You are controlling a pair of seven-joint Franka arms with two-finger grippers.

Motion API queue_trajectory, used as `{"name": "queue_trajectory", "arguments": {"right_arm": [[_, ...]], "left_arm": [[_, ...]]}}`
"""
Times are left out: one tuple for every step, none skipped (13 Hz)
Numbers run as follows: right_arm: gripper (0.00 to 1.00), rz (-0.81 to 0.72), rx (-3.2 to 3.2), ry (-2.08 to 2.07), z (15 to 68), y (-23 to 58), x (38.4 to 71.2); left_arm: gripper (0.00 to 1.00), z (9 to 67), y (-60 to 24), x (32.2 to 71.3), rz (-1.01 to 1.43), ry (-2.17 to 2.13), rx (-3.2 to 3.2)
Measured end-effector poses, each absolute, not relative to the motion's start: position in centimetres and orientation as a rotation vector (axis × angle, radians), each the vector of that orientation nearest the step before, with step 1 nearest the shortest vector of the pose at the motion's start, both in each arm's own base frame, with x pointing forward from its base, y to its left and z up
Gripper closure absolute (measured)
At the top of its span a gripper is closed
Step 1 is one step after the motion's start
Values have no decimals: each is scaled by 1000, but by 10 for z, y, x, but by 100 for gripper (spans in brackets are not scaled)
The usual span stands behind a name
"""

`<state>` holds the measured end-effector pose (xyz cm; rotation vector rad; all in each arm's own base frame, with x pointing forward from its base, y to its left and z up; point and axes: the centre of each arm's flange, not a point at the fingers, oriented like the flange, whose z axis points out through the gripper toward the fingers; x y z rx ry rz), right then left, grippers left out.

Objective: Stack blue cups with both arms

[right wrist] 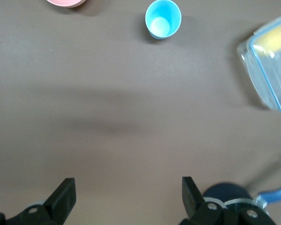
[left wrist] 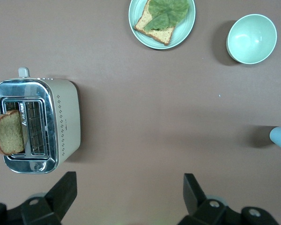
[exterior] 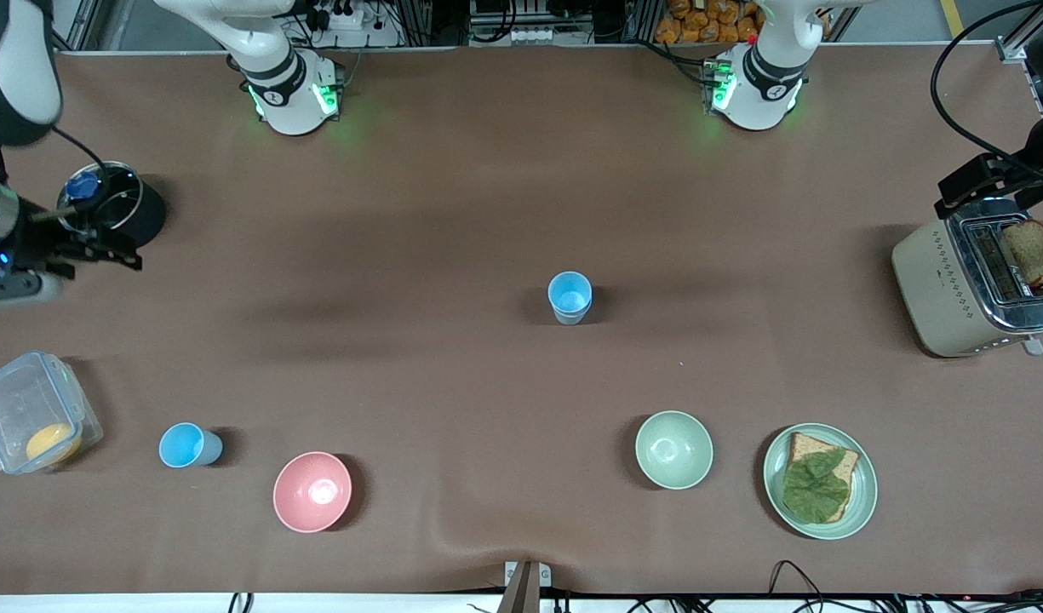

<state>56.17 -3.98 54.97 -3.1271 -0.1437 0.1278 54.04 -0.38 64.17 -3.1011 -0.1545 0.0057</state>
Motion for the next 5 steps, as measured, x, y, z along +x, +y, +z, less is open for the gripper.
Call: {"name": "queue_trajectory", "arguments": {"right_arm": [[0, 114, -3130, -130, 566, -33, 557], [0, 95, -3133, -132, 581, -24, 553], [0, 88, -3134, -136, 595, -15, 549], [0, 103, -3133, -132, 605, -10, 545], [0, 124, -3132, -125, 613, -9, 541]], "left_arm": [[0, 642, -4, 540, 5, -155, -3101], [0, 642, -3, 540, 6, -155, -3101], [0, 641, -4, 541, 7, -155, -3101], [0, 640, -4, 541, 10, -154, -3101], [0, 639, -4, 543, 14, -154, -3101]]}}
